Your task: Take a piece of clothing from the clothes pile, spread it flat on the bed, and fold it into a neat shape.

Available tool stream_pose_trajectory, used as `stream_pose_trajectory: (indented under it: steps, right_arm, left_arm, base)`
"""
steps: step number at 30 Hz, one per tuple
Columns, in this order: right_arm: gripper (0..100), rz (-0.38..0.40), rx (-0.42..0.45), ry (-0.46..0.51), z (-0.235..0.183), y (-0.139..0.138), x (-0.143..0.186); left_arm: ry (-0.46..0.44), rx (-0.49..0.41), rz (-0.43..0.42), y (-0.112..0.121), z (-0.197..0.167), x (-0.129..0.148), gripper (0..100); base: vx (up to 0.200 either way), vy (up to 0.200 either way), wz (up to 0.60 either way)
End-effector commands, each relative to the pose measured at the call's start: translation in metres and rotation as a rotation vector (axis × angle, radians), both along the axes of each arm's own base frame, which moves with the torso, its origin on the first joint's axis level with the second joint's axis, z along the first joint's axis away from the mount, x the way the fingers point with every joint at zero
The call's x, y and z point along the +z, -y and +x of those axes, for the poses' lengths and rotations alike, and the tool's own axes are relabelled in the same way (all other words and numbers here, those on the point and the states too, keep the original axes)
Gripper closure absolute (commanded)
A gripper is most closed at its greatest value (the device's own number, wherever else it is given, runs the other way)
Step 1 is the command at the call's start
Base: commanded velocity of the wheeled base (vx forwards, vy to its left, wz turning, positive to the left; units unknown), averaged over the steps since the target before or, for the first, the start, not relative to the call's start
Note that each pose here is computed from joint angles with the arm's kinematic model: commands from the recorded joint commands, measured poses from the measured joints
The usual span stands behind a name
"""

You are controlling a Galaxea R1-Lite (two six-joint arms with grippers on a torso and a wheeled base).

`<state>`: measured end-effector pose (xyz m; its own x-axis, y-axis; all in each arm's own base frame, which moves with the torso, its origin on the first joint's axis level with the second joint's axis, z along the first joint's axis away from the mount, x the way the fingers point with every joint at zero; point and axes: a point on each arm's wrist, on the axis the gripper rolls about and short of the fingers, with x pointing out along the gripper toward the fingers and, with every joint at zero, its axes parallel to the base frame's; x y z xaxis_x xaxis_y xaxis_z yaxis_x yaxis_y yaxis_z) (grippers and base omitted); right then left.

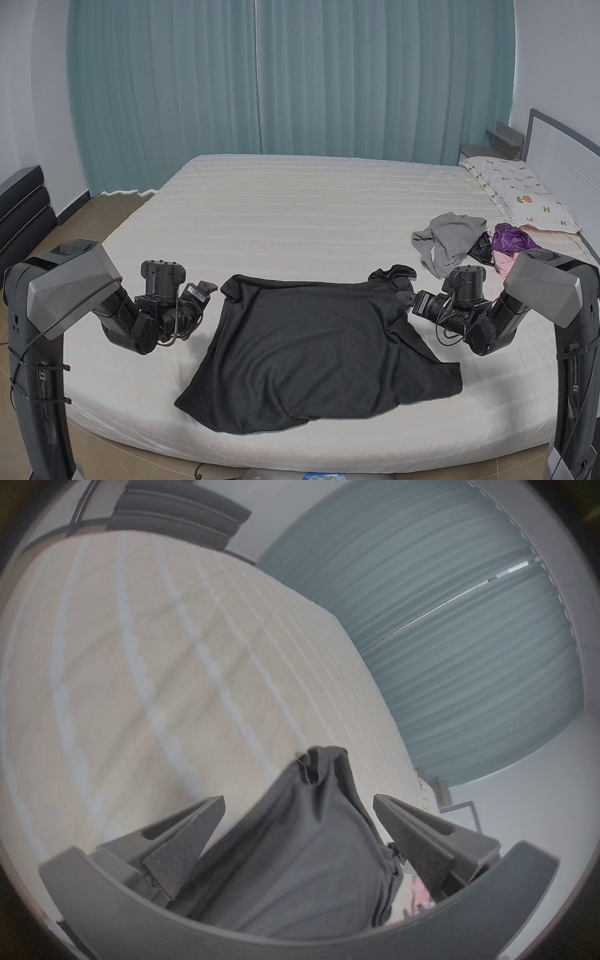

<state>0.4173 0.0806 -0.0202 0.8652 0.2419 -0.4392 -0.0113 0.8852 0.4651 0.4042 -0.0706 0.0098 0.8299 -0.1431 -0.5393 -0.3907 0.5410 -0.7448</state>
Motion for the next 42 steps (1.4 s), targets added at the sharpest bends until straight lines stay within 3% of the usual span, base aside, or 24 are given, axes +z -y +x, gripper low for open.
stream_pose_trajectory:
  steps: [1, 7, 17, 18, 24, 31, 41, 42]
  right_arm:
    - [0, -0.067, 0.071, -0.019, -0.003, -0.014, -0.013]
    - [0, -0.102, 0.095, -0.040, 0.003, -0.024, -0.018]
    - [0, -0.155, 0.070, -0.066, 0.029, -0.034, -0.036]
    - [100, -0.155, 0.070, -0.071, 0.030, -0.033, -0.037]
    - [100, -0.150, 0.055, -0.044, 0.034, -0.029, -0.027]
    - [100, -0.131, -0.061, 0.061, 0.057, 0.010, 0.009]
    - [100, -0.104, -0.169, 0.097, 0.080, 0.041, -0.001]
    - [0, -0.105, -0.175, 0.092, 0.081, 0.044, -0.002]
  left_arm:
    - [0.006, -0.004, -0.036, 0.000, -0.008, 0.005, 0]
    - [0.028, 0.035, -0.043, -0.018, -0.004, 0.006, 0]
    - [0.013, 0.037, -0.045, -0.019, -0.003, -0.001, 0]
    - [0.013, 0.037, -0.045, -0.019, -0.003, -0.001, 0]
    - [0.010, 0.037, -0.044, -0.019, -0.004, -0.002, 0]
    - [0.009, 0.037, -0.044, -0.019, -0.004, -0.003, 0]
    - [0.007, 0.037, -0.044, -0.019, -0.004, -0.003, 0]
    - [0.007, 0.037, -0.044, -0.019, -0.004, -0.003, 0]
  base:
    - [0.000, 0.000, 0.00]
    - [0.000, 0.000, 0.00]
    - [0.000, 0.000, 0.00]
    - [0.000, 0.000, 0.00]
    - [0.000, 0.000, 0.00]
    - [0.000, 0.000, 0.00]
    - [0.000, 0.000, 0.00]
    - [0.000, 0.000, 0.00]
